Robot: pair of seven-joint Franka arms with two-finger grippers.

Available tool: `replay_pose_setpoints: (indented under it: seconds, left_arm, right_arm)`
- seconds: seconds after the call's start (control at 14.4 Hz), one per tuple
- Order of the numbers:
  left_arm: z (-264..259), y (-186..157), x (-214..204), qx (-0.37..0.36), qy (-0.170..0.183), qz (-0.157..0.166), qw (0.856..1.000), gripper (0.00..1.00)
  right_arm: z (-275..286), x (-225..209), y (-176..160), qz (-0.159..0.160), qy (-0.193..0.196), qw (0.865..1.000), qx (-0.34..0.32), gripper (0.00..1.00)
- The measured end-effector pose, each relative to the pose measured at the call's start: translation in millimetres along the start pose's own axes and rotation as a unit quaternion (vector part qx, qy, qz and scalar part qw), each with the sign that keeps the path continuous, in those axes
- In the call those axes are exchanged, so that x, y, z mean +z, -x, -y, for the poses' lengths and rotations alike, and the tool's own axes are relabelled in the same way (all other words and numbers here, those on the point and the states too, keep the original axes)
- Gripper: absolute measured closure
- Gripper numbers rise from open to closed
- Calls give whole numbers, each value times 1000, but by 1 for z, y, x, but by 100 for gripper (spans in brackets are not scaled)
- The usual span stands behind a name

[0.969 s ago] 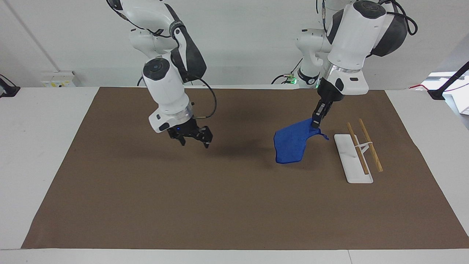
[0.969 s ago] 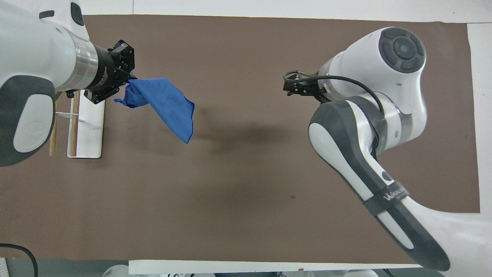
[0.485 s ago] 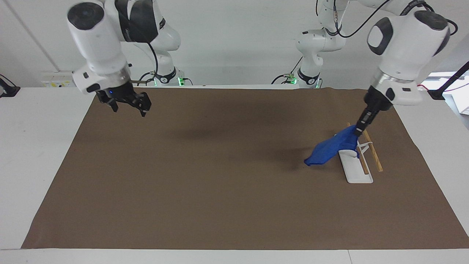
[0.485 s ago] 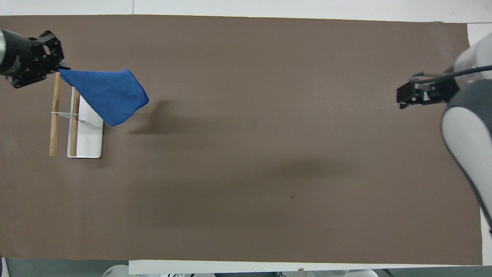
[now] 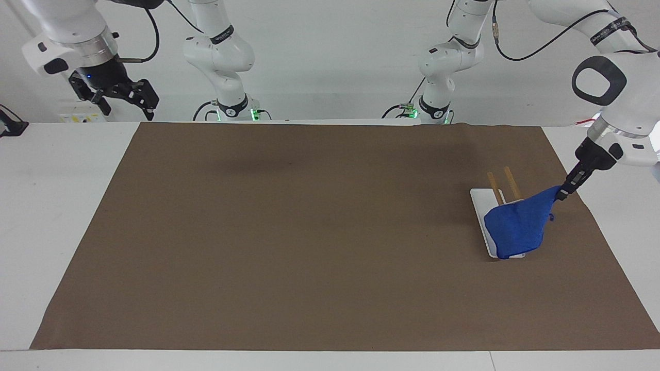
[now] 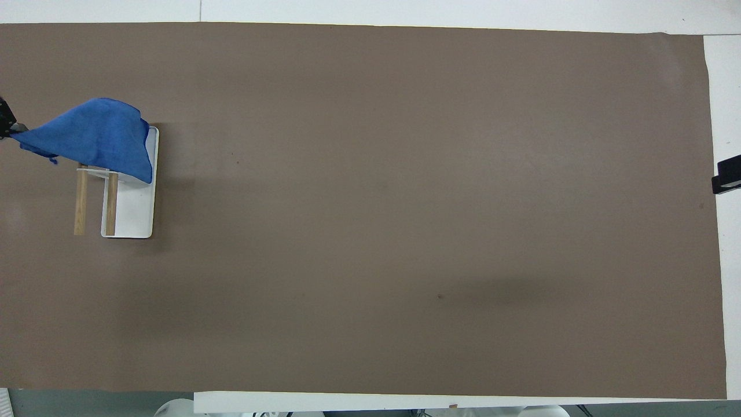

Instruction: Right arm passes towel to left arm to hang

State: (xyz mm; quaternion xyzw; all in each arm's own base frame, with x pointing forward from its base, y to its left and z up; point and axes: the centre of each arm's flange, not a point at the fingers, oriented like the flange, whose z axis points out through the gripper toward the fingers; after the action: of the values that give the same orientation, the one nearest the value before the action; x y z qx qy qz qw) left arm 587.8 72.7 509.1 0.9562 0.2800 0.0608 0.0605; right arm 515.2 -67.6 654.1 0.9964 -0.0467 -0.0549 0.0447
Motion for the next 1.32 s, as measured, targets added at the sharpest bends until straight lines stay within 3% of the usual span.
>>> replay_pose_setpoints:
  seconds: [0.28,0.35,0.69,0.9,1.11,1.32]
  left_arm:
    - [38,6,10,41,-11,9,999,98]
    - [48,8,14,47,-13,9,999,92]
    - [57,12,13,53,-15,6,998,36]
    - [43,19,-29,66,-18,21,997,2]
    - [16,43,-76,101,-33,67,992,0]
    - [-29,67,-92,171,-83,63,980,0]
  right_arm:
    - [3,5,-4,4,-19,1000,-3,0]
    - [3,6,-4,5,-20,1000,-3,0]
    - [6,8,-4,7,-20,1000,-5,0]
    - [4,8,-3,10,-21,1000,-4,0]
    - [6,8,-2,10,-20,1000,-6,0]
    - [6,8,-2,10,-20,1000,-6,0]
